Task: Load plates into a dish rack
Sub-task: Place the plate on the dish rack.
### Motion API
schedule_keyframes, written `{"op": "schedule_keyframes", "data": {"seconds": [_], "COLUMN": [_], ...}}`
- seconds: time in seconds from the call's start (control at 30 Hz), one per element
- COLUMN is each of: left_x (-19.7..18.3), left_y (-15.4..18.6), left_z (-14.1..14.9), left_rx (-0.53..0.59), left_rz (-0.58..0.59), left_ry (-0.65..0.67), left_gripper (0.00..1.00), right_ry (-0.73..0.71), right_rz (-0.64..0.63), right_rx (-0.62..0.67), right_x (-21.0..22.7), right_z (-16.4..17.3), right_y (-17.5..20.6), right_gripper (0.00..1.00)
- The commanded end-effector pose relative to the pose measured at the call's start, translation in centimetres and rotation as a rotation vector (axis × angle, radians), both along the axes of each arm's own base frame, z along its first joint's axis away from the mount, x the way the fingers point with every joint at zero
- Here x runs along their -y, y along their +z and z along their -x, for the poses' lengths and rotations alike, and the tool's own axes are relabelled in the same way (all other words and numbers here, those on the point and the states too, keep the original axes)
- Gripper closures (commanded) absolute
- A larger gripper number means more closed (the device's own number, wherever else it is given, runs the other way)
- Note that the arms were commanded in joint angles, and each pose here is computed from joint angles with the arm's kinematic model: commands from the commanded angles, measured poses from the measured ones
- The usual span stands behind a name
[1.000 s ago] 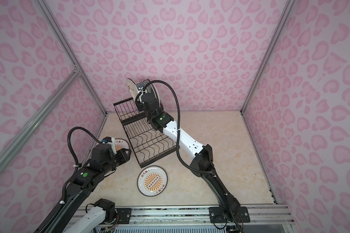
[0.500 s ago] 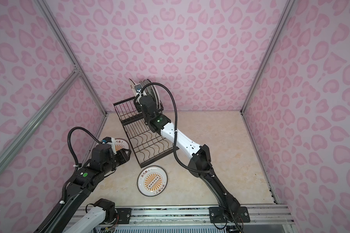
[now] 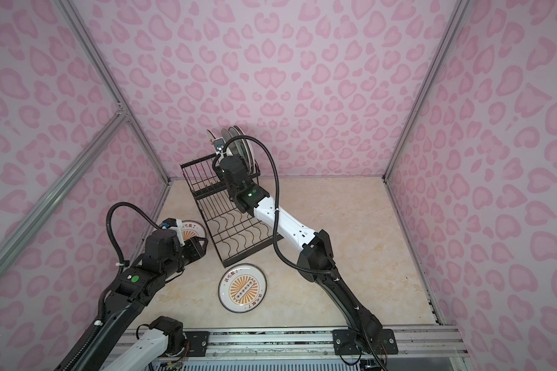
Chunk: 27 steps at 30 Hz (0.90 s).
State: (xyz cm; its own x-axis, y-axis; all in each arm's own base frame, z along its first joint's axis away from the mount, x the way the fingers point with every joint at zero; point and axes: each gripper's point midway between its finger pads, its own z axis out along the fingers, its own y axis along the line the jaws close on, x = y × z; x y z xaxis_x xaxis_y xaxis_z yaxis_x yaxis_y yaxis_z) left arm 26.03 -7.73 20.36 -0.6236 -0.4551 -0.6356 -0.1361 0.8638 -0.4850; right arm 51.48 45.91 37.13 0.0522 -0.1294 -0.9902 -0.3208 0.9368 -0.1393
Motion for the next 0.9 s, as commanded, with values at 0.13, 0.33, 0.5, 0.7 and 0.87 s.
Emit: {"op": "schedule_keyframes", "data": {"seconds": [0.13, 0.33, 0.5, 0.7, 0.87], "left_x": [-0.1, -0.3, -0.3, -0.3, -0.3], "left_y": [0.1, 0.2, 0.2, 0.2, 0.2], "left_z": [0.1, 0.1, 0.1, 0.1, 0.1], "left_rx": [0.007, 0.007, 0.006, 0.008, 0.006], "left_rz": [-0.013, -0.019, -0.02, -0.02, -0.02], "left_ry": [-0.003, 0.001, 0.0, 0.001, 0.002], "left_gripper": [0.52, 0.52, 0.52, 0.52, 0.52], "right_ry": [-0.026, -0.04, -0.064, -0.072, -0.077], "right_rz": [-0.077, -0.076, -0.076, -0.083, -0.083], "right_rx": [0.08, 0.072, 0.067, 0.062, 0.055], "right_x": [-0.2, -0.2, 0.0, 0.0, 0.0], "right_z": [0.0, -0.2, -0.4, -0.5, -0.6], "right_y": [1.8, 1.1, 0.6, 0.3, -0.1], "right_gripper": [1.0, 1.0, 1.0, 1.0, 1.0]}}
